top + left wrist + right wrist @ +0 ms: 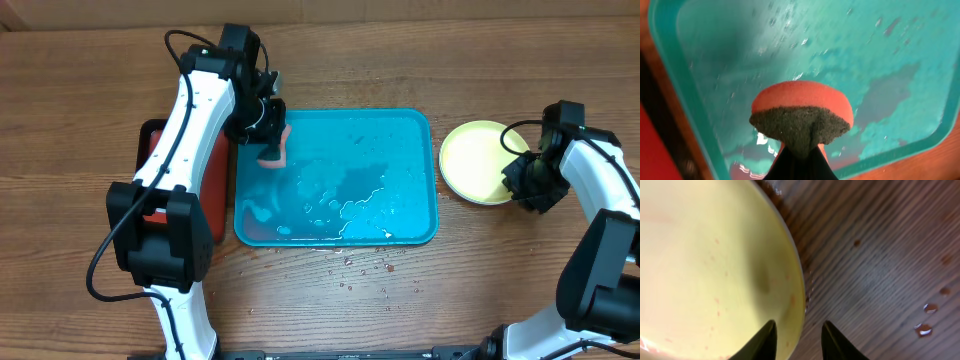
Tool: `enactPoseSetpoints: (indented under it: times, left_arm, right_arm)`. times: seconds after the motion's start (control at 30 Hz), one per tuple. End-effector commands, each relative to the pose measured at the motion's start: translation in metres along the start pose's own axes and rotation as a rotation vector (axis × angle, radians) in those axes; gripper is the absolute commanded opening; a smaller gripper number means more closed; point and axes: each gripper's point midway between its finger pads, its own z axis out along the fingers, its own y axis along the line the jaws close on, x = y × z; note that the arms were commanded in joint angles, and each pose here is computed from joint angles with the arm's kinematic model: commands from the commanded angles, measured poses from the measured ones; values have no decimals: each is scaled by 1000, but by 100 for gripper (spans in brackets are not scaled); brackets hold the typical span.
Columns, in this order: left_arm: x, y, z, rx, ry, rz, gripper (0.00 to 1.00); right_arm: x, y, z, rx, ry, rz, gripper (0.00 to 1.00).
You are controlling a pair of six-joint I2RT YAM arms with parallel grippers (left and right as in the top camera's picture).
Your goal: Clean dirty plates on tray and stack at the side
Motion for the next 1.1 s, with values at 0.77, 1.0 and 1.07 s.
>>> enactPoseSetpoints:
  times: [0.77,1.0,1.07]
  left_arm:
    - [35,183,-22,-424,-10,-166,4]
    - [50,194,12,-441,41,-176,100]
    - [48,197,7,-464,32,-186,100]
  right_arm:
    - [92,133,-76,-332,92,-635,100]
    - [112,149,-77,-340,75,-712,100]
    - [112,149,-77,-341,74,-712,100]
